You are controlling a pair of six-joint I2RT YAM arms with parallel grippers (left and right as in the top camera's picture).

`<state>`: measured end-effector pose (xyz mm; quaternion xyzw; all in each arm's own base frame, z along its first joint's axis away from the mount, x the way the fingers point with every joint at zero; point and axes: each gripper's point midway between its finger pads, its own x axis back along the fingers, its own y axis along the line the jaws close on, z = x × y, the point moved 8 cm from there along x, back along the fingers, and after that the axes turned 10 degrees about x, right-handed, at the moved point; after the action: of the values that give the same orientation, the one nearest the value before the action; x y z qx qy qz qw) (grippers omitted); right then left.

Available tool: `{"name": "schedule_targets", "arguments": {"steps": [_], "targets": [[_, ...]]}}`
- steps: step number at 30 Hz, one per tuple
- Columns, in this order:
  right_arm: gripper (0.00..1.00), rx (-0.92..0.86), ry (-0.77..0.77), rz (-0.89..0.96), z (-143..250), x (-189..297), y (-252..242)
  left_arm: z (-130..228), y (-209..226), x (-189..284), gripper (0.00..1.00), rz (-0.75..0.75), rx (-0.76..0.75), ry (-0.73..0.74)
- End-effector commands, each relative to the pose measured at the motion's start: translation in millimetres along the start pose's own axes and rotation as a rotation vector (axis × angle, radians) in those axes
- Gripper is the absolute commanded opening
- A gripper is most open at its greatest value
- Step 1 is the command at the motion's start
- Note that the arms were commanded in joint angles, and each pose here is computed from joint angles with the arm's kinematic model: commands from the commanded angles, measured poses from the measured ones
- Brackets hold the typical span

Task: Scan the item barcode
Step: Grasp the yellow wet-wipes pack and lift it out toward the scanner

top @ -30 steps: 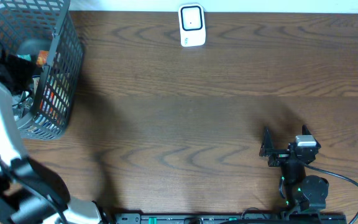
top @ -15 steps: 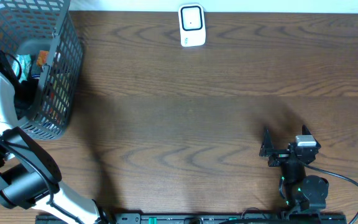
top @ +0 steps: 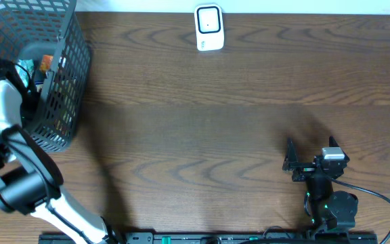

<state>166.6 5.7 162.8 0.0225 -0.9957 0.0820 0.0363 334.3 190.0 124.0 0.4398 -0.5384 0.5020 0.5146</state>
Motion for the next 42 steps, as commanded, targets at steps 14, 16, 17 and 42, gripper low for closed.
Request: {"name": "schedule_targets", "arguments": {"steps": [14,16,17,42], "targets": [[0.99,0.008,0.001,0.001,1,0,0,-22,-19,-8,0.07,0.074,-0.056,-0.057],[0.99,0.008,0.001,0.001,1,0,0,-23,-23,14,0.07,0.123,-0.061,-0.096],[0.99,0.008,0.001,0.001,1,0,0,-23,-25,28,0.07,0.151,-0.065,-0.119],[0.99,0.008,0.001,0.001,1,0,0,153,14,359,0.07,1.287,-0.322,-0.345]]}}
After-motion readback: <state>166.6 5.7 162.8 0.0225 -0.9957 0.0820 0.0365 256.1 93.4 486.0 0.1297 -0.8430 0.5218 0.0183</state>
